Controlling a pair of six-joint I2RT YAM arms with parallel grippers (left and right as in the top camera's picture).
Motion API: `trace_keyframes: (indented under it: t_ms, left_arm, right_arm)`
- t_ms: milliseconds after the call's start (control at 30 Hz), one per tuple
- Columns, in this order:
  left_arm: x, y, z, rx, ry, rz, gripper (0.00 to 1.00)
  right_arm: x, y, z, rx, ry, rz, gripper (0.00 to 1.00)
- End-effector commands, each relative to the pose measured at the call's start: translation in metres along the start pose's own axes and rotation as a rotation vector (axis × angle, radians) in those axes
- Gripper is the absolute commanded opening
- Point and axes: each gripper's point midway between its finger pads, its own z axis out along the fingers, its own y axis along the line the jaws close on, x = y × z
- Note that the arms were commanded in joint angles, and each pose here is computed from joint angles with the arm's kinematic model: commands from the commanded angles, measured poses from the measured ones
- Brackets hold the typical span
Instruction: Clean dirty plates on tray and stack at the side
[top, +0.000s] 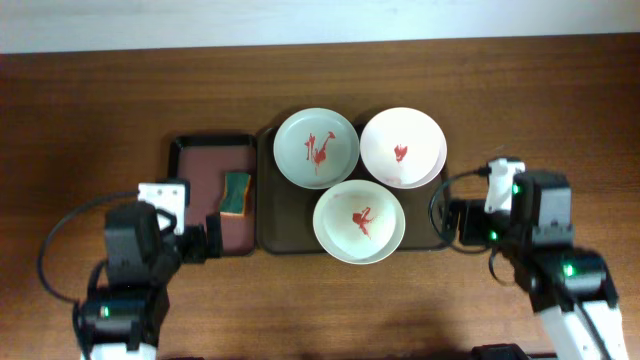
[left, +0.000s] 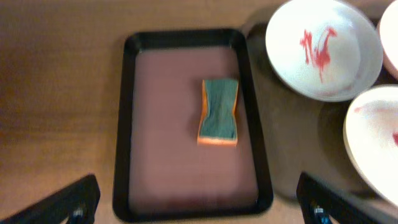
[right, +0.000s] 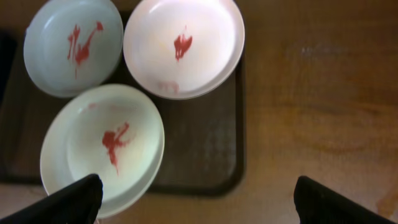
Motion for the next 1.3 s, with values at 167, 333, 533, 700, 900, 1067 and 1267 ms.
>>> trace_keyframes:
  t_ms: [167, 333, 533, 700, 900, 1067, 1267]
  left_arm:
    - [-0.020, -0.013, 0.029, 0.091, 0.150, -0.020, 0.99]
    - [-0.062, -0.009, 0.081, 0.086, 0.021, 0.038, 0.95]
    - [0.000, -0.035, 0.166, 0.156, 0.250, 0.171, 0.77]
    - [0.029, -0.037, 0.179, 0.170, 0.347, 0.162, 0.58]
    - [0.049, -0.042, 0.192, 0.180, 0.408, 0.174, 0.50]
    - [0.055, -0.042, 0.197, 0.181, 0.423, 0.172, 0.14]
    - [0.050, -0.024, 0.179, 0.128, 0.446, -0.084, 0.00]
  right_arm:
    - [-0.021, 0.020, -0.005, -0.086, 0.044, 0.000, 0.99]
    - [-0.020, 0.020, -0.005, -0.085, 0.046, 0.000, 0.99]
    - [-0.016, 0.018, 0.007, -0.080, 0.092, 0.007, 0.99]
    - [-0.015, 0.017, 0.010, -0.079, 0.101, 0.009, 0.99]
    - [-0.015, 0.017, 0.010, -0.079, 0.101, 0.009, 0.99]
    - [-0.015, 0.017, 0.010, -0.079, 0.102, 0.009, 0.99]
    - [-0.004, 0.016, 0.013, -0.074, 0.153, 0.016, 0.99]
